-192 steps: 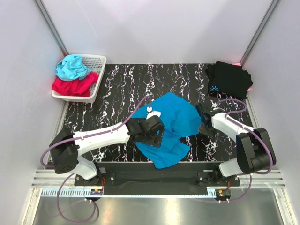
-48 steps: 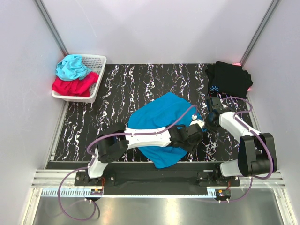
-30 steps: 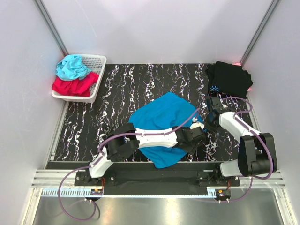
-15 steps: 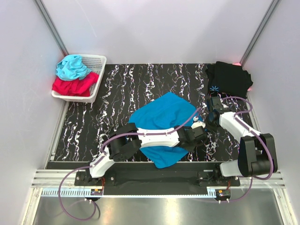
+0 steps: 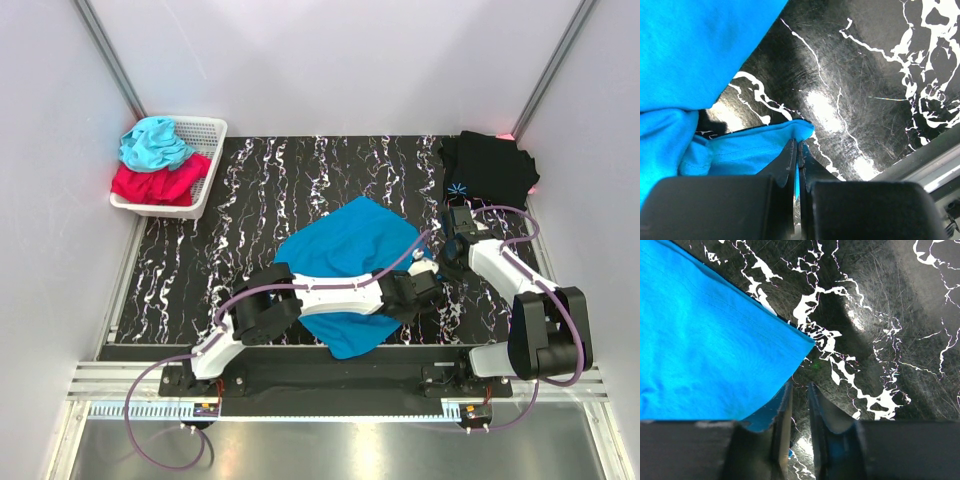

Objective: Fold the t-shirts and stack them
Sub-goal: Flatten the tshirt out

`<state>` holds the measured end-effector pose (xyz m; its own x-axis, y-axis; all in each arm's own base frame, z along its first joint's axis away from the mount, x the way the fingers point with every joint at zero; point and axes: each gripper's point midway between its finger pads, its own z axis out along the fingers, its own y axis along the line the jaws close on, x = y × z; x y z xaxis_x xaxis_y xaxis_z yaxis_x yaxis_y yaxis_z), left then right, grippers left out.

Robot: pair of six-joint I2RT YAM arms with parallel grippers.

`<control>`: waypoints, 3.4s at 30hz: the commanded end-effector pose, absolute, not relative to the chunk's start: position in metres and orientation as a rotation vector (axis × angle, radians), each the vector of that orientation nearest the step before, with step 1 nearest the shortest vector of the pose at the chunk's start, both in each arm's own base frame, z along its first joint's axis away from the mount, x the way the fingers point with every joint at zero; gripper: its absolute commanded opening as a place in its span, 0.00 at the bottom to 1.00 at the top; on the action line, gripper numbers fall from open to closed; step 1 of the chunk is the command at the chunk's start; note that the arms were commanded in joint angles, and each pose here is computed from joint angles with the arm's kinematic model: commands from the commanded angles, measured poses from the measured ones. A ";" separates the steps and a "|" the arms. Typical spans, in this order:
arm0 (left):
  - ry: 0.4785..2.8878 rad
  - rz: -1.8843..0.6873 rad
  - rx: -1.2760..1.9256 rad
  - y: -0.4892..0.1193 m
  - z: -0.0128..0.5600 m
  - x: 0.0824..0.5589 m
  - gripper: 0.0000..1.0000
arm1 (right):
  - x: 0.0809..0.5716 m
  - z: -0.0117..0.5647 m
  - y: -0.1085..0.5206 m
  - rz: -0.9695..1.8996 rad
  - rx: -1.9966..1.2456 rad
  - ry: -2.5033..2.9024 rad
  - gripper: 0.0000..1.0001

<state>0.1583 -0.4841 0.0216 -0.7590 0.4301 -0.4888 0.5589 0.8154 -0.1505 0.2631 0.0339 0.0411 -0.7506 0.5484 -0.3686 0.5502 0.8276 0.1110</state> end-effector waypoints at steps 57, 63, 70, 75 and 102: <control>2.182 -0.096 -0.017 -0.248 0.256 0.232 0.00 | 0.303 0.195 0.005 -0.086 0.655 2.296 0.00; 2.079 -0.018 -0.083 -0.194 0.304 0.239 0.00 | 0.293 0.255 0.002 -0.042 0.633 2.174 0.00; 1.957 -0.008 -0.201 -0.136 0.365 0.231 0.00 | 0.279 0.337 -0.013 -0.043 0.625 1.990 0.00; 1.862 -0.007 -0.296 -0.090 0.404 0.222 0.00 | 0.276 0.364 -0.017 -0.055 0.616 1.952 0.00; 1.562 -0.195 -0.197 -0.042 0.530 0.196 0.00 | 0.230 0.490 -0.004 0.125 0.445 1.708 0.00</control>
<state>0.1905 -0.0489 0.5042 -0.0902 -0.2522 -0.9635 0.0234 0.9666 -0.2552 0.2229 -0.0070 0.4776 -0.1438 0.3988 -0.9057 0.2589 0.8985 0.3545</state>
